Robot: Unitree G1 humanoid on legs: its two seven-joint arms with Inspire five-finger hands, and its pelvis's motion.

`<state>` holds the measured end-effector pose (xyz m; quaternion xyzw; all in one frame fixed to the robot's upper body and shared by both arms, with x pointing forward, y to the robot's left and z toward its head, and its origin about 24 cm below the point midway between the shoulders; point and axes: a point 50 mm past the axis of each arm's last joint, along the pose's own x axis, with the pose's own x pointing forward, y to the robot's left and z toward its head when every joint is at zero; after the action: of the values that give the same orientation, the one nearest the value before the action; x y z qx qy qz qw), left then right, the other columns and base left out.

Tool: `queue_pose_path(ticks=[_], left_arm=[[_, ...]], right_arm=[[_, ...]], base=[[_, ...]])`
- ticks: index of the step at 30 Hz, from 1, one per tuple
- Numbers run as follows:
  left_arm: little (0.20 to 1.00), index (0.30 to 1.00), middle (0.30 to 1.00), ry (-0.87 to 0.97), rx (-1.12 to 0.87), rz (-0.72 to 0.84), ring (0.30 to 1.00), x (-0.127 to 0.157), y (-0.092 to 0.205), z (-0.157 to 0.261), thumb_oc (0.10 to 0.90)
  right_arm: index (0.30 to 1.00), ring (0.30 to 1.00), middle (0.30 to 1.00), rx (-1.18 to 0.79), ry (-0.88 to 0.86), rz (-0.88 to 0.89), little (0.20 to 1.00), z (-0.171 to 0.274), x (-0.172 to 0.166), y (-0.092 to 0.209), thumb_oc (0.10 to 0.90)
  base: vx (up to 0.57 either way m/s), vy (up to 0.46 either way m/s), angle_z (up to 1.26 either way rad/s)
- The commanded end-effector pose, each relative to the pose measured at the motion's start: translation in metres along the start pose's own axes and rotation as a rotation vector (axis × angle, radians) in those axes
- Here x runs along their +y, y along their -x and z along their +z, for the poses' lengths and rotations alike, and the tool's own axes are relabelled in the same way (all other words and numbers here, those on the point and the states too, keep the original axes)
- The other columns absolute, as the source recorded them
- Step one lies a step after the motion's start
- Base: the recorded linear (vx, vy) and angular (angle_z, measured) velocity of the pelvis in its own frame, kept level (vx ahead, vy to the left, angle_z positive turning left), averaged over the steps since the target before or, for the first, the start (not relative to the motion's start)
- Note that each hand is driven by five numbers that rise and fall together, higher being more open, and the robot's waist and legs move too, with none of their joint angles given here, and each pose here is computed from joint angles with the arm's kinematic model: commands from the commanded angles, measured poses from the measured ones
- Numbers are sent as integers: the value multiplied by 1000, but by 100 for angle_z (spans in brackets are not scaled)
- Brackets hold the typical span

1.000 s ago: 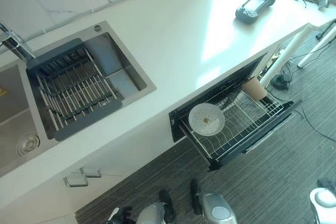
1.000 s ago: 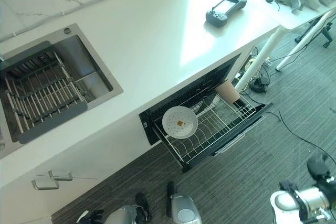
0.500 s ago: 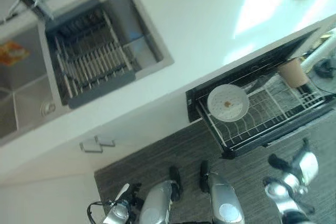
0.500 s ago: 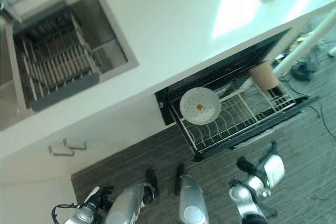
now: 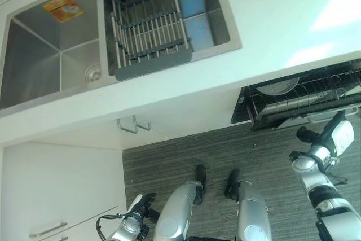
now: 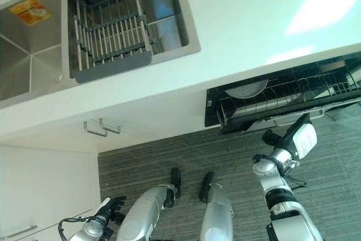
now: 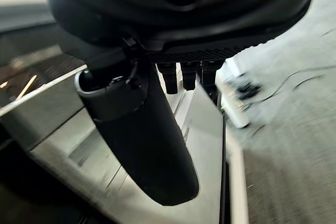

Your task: Place the dishes in the dishwasher.

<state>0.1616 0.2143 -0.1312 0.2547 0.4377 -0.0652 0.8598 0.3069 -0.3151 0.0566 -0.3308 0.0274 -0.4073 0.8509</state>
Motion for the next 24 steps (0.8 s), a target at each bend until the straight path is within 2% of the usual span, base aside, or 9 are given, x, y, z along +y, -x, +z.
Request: queue_pose_path(ticks=[1, 10, 15, 16, 18, 20, 22, 23, 24], left_arm=[[900, 900, 900, -33, -27, 2, 900, 4, 6, -7, 800], [900, 900, 900, -42, -179, -14, 900, 21, 9, 14, 800], [900, 900, 900, -19, -212, -29, 900, 29, 12, 18, 800], [900, 900, 900, 40, -211, -66, 900, 30, 13, 17, 800], [900, 900, 900, 64, -205, -65, 900, 29, 13, 16, 800], [900, 900, 900, -20, -223, 30, 900, 32, 13, 17, 800], [900, 900, 900, -23, -214, 124, 900, 40, 12, 19, 800], [900, 900, 900, -46, -215, 191, 900, 47, 12, 22, 800], [900, 900, 900, -29, -206, 277, 900, 60, 11, 26, 800]], right_arm=[[900, 900, 900, -443, -23, -7, 900, 104, -19, -36, 800], [900, 900, 900, -579, 59, -87, 900, 202, -57, -73, 800], [900, 900, 900, -593, 57, -102, 900, 227, -71, -79, 800], [900, 900, 900, -580, 43, -83, 900, 230, -69, -79, 800], [900, 900, 900, -552, 18, -55, 900, 225, -63, -77, 800], [900, 900, 900, -526, -3, -4, 900, 213, -50, -72, 800], [900, 900, 900, -489, -22, 66, 900, 191, -27, -60, 800], [900, 900, 900, -451, -27, 113, 900, 172, -11, -50, 800], [900, 900, 900, -363, -42, 184, 900, 129, 12, -29, 800]], base=[[22, 12, 23], [-16, -8, 12], [-9, -10, 2], [-29, -17, 5], [-15, -4, 4], [-9, 16, 5], [-2, 39, 17], [14, 55, 19], [16, 48, 21]])
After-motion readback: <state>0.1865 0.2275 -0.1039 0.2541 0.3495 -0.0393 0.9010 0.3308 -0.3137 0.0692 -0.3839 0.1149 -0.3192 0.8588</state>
